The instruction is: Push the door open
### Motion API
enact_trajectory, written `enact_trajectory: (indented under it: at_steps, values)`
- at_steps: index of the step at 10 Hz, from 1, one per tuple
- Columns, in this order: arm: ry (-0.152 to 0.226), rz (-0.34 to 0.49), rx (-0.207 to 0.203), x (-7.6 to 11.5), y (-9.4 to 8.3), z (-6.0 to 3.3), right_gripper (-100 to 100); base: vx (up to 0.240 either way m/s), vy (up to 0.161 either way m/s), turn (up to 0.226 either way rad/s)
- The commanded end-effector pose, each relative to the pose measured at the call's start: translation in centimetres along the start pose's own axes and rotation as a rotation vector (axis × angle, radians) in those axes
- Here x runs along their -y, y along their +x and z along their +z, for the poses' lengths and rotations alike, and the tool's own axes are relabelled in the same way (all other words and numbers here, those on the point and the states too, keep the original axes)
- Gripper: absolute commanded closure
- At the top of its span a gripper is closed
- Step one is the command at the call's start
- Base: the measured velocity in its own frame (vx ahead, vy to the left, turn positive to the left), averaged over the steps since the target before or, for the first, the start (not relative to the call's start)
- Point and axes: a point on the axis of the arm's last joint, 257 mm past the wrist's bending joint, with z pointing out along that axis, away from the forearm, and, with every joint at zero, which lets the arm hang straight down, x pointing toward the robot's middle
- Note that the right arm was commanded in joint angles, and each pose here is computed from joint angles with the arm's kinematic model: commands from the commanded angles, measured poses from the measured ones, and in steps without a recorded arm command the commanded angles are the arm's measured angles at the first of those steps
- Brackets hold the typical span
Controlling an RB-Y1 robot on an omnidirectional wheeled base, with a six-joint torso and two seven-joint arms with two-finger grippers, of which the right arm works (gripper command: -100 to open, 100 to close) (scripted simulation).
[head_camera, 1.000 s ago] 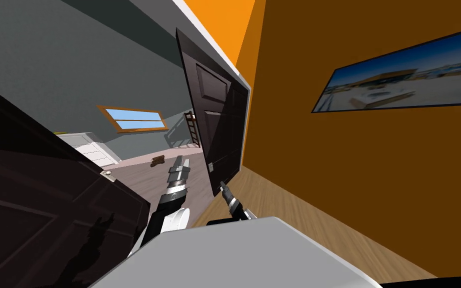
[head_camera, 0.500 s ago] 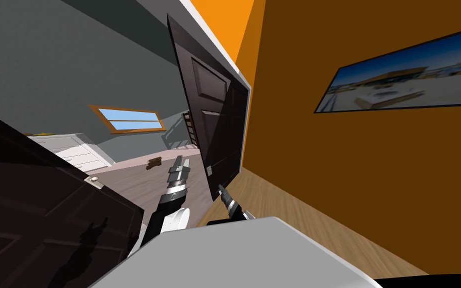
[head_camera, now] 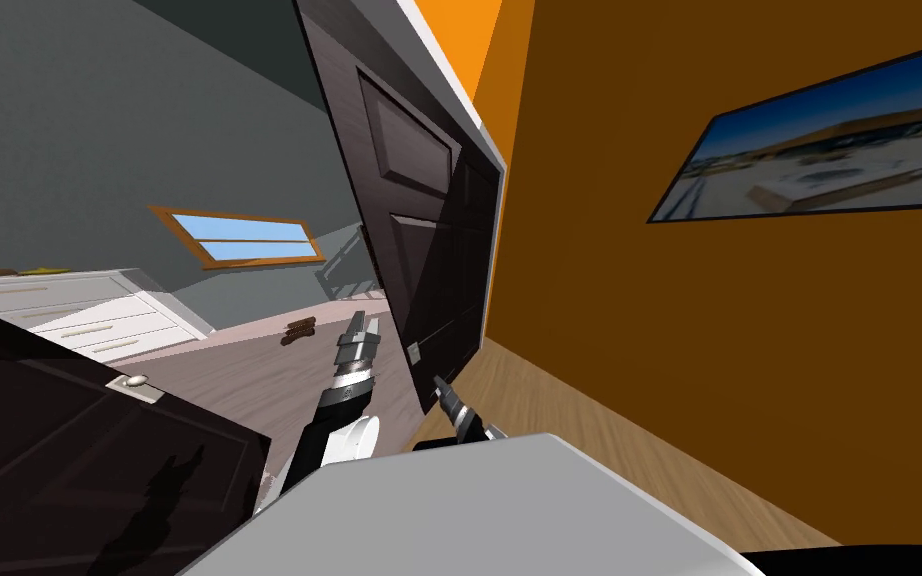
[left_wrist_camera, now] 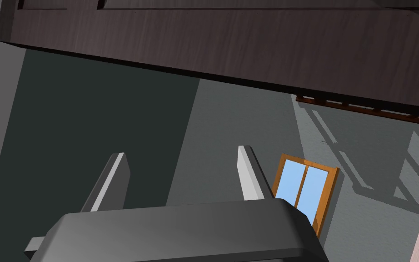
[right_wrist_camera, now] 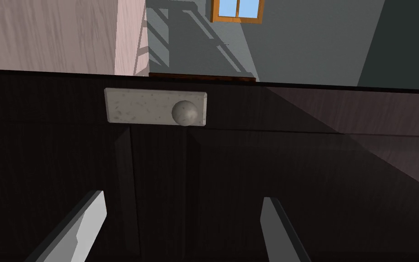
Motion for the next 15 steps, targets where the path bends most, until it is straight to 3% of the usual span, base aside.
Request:
enact_trajectory:
  at_steps: [1, 4, 14, 15]
  values:
    - [0.014, 0.001, -0.016, 0.68, 0.42, -0.06, -100, 0.165, 0.020, -0.022]
    - [0.021, -0.001, -0.016, 0.98, 0.33, -0.13, -100, 0.097, 0.025, 0.006]
    - [0.025, 0.003, 0.008, 1.16, -0.21, 0.40, -100, 0.143, 0.137, 0.026]
    - [0.025, 0.003, 0.008, 1.16, -0.21, 0.40, 100, -0.008, -0.009, -0.001]
